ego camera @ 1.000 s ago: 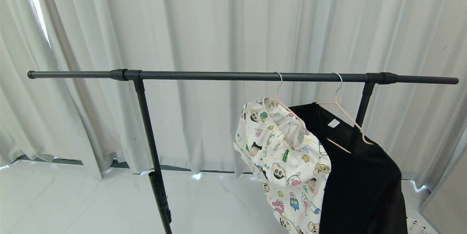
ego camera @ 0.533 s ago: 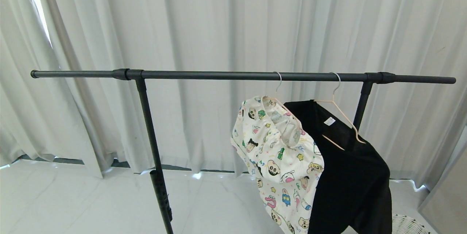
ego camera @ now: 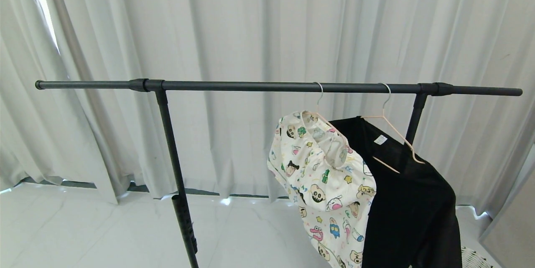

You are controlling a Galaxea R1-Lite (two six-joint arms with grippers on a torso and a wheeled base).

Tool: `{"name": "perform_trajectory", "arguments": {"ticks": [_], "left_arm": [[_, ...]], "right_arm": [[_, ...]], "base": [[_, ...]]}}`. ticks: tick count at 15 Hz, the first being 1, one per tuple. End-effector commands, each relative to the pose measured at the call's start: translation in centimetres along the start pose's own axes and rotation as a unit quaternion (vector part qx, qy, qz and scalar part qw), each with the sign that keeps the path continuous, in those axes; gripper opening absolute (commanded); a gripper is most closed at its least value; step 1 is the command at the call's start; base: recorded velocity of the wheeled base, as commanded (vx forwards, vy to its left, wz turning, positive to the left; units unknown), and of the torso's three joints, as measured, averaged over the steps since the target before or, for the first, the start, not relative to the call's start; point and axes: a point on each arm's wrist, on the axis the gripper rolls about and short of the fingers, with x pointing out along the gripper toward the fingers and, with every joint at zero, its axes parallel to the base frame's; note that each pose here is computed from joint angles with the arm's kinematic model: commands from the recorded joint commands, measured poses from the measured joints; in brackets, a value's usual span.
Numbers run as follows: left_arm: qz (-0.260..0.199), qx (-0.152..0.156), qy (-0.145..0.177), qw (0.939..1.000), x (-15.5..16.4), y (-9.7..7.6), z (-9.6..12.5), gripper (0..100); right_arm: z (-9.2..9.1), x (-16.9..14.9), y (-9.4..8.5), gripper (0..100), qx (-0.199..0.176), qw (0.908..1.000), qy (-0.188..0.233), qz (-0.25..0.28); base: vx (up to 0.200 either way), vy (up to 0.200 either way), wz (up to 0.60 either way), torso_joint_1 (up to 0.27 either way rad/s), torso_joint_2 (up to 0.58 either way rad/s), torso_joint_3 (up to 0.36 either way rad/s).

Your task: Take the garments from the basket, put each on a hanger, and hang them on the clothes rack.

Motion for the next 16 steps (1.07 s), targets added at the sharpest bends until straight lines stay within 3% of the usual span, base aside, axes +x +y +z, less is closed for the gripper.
{"name": "perform_trajectory", "arguments": {"ticks": [1,5,7,9,11,13,14,16], "left_arm": [[-0.097,-0.044,0.001,0.9943,-0.04,-0.44,0.02,100],[-0.135,-0.074,0.008,0.9880,-0.05,-0.57,-0.04,100],[-0.130,-0.084,0.008,0.9879,-0.05,-0.55,-0.01,100],[-0.102,-0.083,0.005,0.9913,-0.02,-0.43,0.01,100],[-0.110,-0.081,0.006,0.9906,-0.03,-0.46,0.01,100],[-0.148,-0.086,0.008,0.9852,-0.07,-0.63,0.01,100],[-0.184,-0.104,0.018,0.9773,-0.11,-0.77,-0.09,100],[-0.211,-0.116,0.028,0.9702,0.00,-0.73,-0.19,100]], "right_arm": [[0.00,0.01,0.03,100,0.008,0.9999,0.006,-0.014],[-0.33,-0.35,-0.15,100,0.069,0.9968,-0.002,-0.041],[-0.34,-0.35,-0.14,100,0.068,0.9970,-0.002,-0.036],[-0.35,-0.26,-0.17,100,0.063,0.9979,-0.009,0.006],[-0.36,-0.27,-0.01,100,0.077,0.9962,-0.011,0.037],[-0.38,-0.29,0.19,100,0.102,0.9913,-0.013,0.082],[-0.42,-0.31,0.29,100,0.118,0.9877,-0.011,0.101],[-0.46,-0.31,0.31,100,0.126,0.9866,-0.008,0.104]], "base": [[0.000,0.000,0.00,0.000,0.00,0.000],[0.000,0.000,0.00,0.000,0.00,0.000],[0.000,0.000,0.00,0.000,0.00,0.000],[0.000,0.000,0.00,0.000,0.00,0.000],[0.000,0.000,0.00,0.000,0.00,0.000],[0.000,0.000,0.00,0.000,0.00,0.000],[0.000,0.000,0.00,0.000,0.00,0.000],[0.000,0.000,0.00,0.000,0.00,0.000]]}}
